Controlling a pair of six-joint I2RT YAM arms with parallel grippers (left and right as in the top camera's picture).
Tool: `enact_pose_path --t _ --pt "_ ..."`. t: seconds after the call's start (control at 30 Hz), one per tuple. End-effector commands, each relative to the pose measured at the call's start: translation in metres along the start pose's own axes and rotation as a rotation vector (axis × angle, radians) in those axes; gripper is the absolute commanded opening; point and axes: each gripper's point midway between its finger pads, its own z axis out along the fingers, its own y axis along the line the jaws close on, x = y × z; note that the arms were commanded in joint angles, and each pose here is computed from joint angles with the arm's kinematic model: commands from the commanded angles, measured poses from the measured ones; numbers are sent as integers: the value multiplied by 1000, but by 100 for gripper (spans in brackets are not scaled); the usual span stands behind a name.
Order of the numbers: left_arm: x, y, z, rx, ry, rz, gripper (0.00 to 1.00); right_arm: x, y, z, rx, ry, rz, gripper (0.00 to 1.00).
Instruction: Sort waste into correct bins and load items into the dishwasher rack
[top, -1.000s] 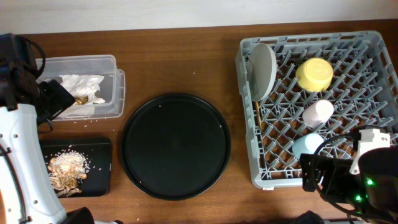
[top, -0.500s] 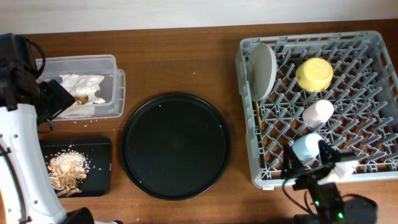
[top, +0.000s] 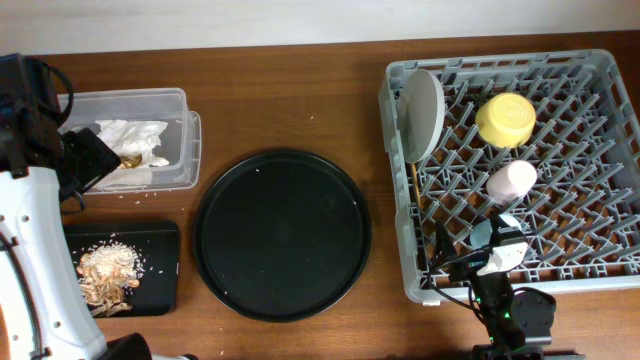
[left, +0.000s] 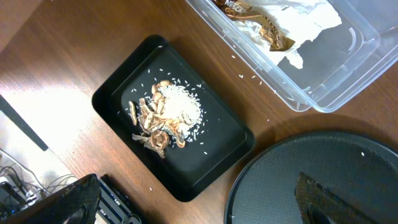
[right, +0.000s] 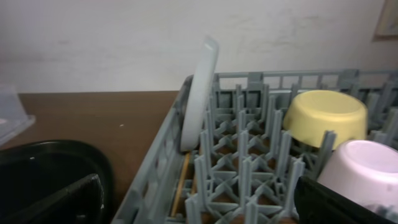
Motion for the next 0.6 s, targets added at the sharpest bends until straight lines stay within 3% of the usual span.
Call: enact_pose_path --t 0.0,0.1,0.57 --pt "-2 4 -4 -5 -16 8 99 3 -15 -1 86 5 -56 99" --pt "-2 4 -4 -5 -16 8 99 4 -33 -3 189 0 50 99" --pt "-2 4 -4 -5 -16 8 99 4 -32 -3 186 1 38 99"
